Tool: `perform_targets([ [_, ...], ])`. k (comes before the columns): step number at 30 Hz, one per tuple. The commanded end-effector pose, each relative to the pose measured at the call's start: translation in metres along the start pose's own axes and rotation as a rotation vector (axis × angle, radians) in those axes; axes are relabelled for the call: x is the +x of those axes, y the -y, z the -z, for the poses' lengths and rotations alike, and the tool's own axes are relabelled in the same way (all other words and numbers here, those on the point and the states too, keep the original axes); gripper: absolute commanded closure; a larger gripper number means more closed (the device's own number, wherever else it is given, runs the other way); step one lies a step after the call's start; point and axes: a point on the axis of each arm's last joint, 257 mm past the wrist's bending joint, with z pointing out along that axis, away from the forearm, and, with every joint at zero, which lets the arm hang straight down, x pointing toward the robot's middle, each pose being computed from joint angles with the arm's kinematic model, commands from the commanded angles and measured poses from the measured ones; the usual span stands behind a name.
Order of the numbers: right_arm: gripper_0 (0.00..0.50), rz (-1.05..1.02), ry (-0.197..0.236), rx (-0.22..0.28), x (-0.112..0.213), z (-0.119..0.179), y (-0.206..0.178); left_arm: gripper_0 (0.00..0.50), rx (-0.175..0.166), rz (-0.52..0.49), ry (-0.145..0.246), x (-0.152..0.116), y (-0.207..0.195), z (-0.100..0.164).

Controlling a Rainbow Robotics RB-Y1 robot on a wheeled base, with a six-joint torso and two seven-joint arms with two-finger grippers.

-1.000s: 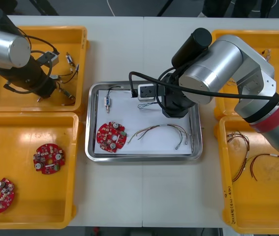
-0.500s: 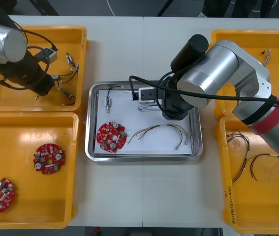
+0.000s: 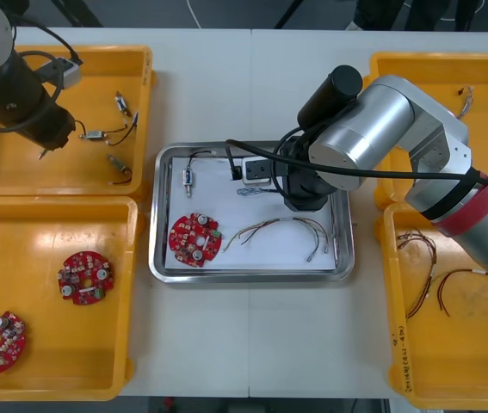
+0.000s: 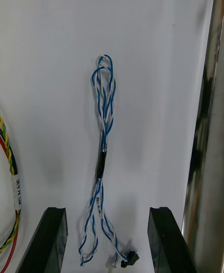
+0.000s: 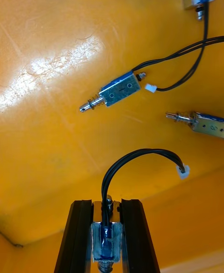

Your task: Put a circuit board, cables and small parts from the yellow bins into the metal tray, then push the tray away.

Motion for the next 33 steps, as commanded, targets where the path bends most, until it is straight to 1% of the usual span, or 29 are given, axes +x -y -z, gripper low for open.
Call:
perform_targets([
  [1,0.000,0.042,0.014,0.032,-0.008,0.015,0.018,0.498,-0.045,0.059,0.022,0.001,-0.023,0.035],
  [5,0.000,0.014,0.028,0.014,-0.011,0.024,0.017,0.498,-0.043,0.061,0.029,-0.001,-0.019,0.046],
  [7,0.000,-0.061,0.045,-0.025,-0.013,0.033,0.012,0.498,-0.043,0.063,0.035,-0.003,-0.015,0.052],
  [8,0.000,-0.084,0.048,-0.039,-0.011,0.035,0.011,0.499,-0.044,0.063,0.036,-0.003,-0.014,0.054],
  [10,0.000,-0.156,0.049,-0.089,-0.008,0.044,0.004,0.498,-0.038,0.071,0.038,-0.004,-0.010,0.058],
  [12,0.000,-0.207,0.049,-0.118,-0.003,0.051,-0.002,0.499,-0.032,0.076,0.044,-0.006,-0.006,0.062],
  [14,0.000,-0.254,0.048,-0.127,0.003,0.061,-0.005,0.500,-0.025,0.081,0.051,-0.008,-0.003,0.064],
  [16,0.000,-0.295,0.039,-0.131,0.013,0.074,-0.012,0.499,-0.026,0.084,0.059,-0.011,0.000,0.067],
  [18,0.000,-0.319,0.023,-0.128,0.022,0.085,-0.017,0.499,-0.022,0.084,0.064,-0.012,0.003,0.069],
  [20,0.000,-0.362,-0.006,-0.116,0.036,0.100,-0.022,0.498,-0.016,0.085,0.072,-0.015,0.006,0.071],
  [21,0.000,-0.373,-0.013,-0.111,0.040,0.103,-0.024,0.498,-0.017,0.084,0.075,-0.015,0.006,0.072],
  [23,0.000,-0.412,-0.048,-0.093,0.055,0.117,-0.029,0.498,-0.011,0.086,0.081,-0.017,0.010,0.073],
  [27,0.000,-0.483,-0.091,-0.084,0.076,0.133,-0.042,0.500,-0.006,0.092,0.090,-0.020,0.013,0.077],
  [29,0.000,-0.545,-0.077,-0.040,0.083,0.142,-0.039,0.499,-0.002,0.095,0.092,-0.020,0.014,0.078],
  [30,0.000,-0.563,-0.076,-0.028,0.086,0.144,-0.039,0.498,0.000,0.094,0.095,-0.021,0.015,0.078],
  [31,0.000,-0.595,-0.073,-0.004,0.091,0.149,-0.037,0.499,0.002,0.096,0.098,-0.022,0.016,0.079],
  [33,0.000,-0.647,-0.078,0.032,0.102,0.154,-0.036,0.499,0.002,0.097,0.099,-0.022,0.017,0.080],
])
